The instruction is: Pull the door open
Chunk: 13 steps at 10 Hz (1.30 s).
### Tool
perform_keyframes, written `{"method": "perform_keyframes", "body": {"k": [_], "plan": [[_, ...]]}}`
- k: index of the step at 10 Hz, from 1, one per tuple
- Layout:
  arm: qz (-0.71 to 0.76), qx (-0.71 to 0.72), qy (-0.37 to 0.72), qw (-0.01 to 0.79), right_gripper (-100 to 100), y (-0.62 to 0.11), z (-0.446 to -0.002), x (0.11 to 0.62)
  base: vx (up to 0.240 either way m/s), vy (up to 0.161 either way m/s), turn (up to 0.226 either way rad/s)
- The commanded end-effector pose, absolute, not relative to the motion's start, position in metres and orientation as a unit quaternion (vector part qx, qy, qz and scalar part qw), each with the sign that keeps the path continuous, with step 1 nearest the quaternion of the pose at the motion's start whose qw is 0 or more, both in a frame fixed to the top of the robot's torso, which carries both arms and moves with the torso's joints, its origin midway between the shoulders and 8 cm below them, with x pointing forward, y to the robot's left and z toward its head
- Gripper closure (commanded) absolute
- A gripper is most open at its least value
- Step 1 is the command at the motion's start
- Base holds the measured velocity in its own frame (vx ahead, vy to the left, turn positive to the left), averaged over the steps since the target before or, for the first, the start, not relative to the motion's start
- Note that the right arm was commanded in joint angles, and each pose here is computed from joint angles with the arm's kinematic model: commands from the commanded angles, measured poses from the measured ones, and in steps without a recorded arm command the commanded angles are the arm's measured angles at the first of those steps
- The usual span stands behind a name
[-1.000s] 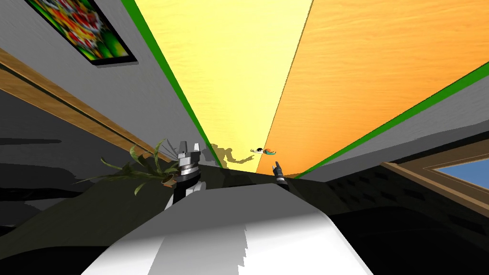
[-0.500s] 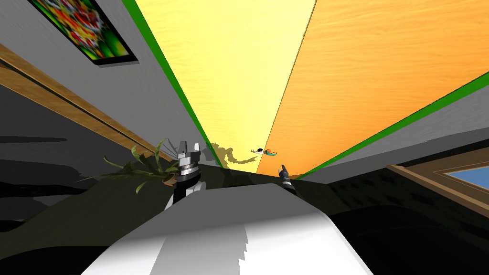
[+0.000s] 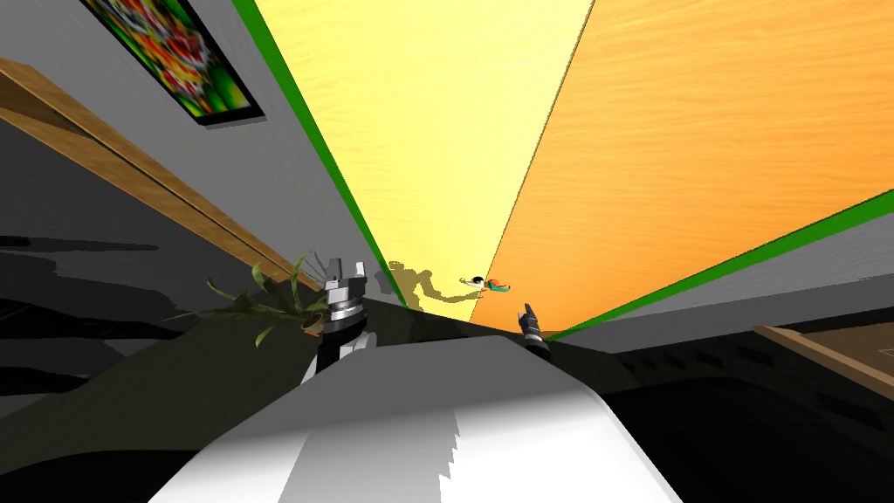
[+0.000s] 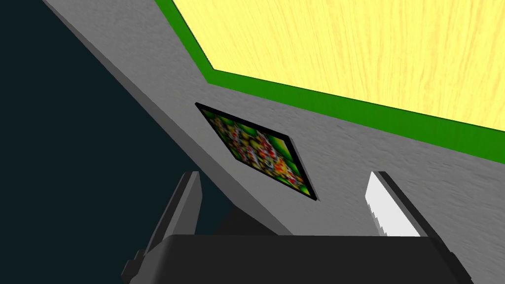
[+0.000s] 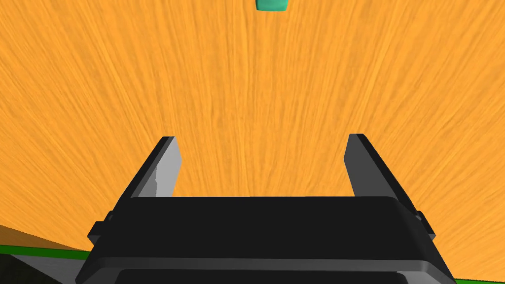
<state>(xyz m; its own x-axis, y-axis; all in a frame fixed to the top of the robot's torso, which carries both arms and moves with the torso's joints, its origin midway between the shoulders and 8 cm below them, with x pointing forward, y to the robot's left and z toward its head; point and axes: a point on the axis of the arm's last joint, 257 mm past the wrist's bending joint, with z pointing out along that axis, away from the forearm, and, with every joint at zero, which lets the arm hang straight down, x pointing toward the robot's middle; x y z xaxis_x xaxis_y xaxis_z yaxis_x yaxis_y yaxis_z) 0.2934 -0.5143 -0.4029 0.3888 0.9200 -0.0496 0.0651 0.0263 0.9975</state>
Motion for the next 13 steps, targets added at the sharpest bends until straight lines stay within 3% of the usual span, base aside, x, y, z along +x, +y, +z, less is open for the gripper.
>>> {"method": "perform_keyframes", "body": {"k": [1,5,6,13], "plan": [[0.374,0.592,0.410,0.584,-100,-0.507,-0.400,0.304,0.155,-0.109,0.199],[0.402,0.581,0.408,0.578,-100,-0.479,-0.396,0.330,0.175,0.012,0.135],[0.402,0.581,0.408,0.578,100,-0.479,-0.396,0.330,-0.010,-0.005,-0.017],[0.382,0.591,0.409,0.581,100,-0.499,-0.402,0.313,-0.053,-0.008,-0.014]]}}
